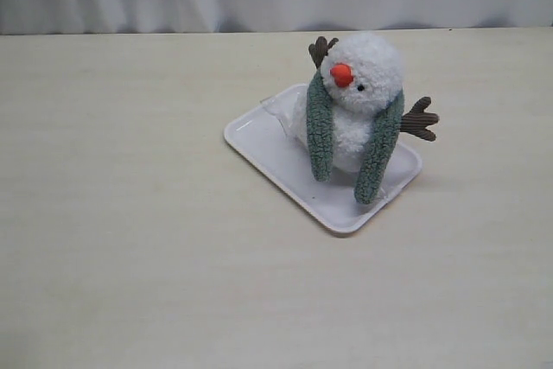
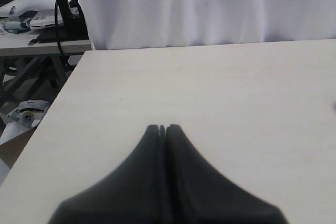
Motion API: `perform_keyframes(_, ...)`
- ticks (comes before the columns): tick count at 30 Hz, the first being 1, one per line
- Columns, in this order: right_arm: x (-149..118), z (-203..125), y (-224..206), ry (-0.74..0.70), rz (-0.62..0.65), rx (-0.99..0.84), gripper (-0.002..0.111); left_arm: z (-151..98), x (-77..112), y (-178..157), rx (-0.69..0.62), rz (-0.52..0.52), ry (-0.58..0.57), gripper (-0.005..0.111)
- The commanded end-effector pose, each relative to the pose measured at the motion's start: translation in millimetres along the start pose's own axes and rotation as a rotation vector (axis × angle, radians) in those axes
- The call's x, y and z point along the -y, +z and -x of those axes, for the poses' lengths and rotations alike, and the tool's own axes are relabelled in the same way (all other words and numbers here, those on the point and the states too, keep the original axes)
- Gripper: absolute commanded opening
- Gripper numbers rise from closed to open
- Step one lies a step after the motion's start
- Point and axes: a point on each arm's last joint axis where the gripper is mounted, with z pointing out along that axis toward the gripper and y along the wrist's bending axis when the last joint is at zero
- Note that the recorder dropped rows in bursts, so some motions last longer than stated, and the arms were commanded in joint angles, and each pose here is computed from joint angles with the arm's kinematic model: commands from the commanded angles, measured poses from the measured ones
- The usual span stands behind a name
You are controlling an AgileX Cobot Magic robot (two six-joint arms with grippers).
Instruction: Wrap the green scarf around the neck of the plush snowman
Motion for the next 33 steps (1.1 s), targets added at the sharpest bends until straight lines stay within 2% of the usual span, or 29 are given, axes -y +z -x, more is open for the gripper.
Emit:
perform_keyframes(1,0,-1,0,0.003,0.002,0.000,0.004,0,0.4,0,0.009,-0.005,0.004,0.000)
perform_keyframes(12,0,-1,-2,0.001,-0.002,0.006,0.004,0,0.4,0,0.009,-0.005,0.004,0.000)
perform_keyframes(15,4,-13,-16,-0.097,-0.116,0.043,0.004,0,0.4,0,0.009,-0.005,0.004,0.000)
perform_keyframes(20,4,-55,-41,-0.220,-0.420,0.351,0.004,0,0.4,0,0.009,-0.005,0.004,0.000)
perform_keyframes(21,5,-60,-41,-0.231,-0.450,0.366,0.004,0,0.4,0,0.009,-0.005,0.004,0.000)
perform_keyframes(25,11,-80,-34,-0.232,-0.576,0.329,0.004,0,0.4,0,0.011,-0.006,0.004,0.000)
perform_keyframes(29,16,-96,-31,-0.158,-0.704,0.244,0.004,0,0.4,0,0.011,-0.006,0.004,0.000)
perform_keyframes(33,22,-115,-28,-0.195,-0.763,0.126,0.004,0,0.4,0,0.011,-0.006,0.004,0.000)
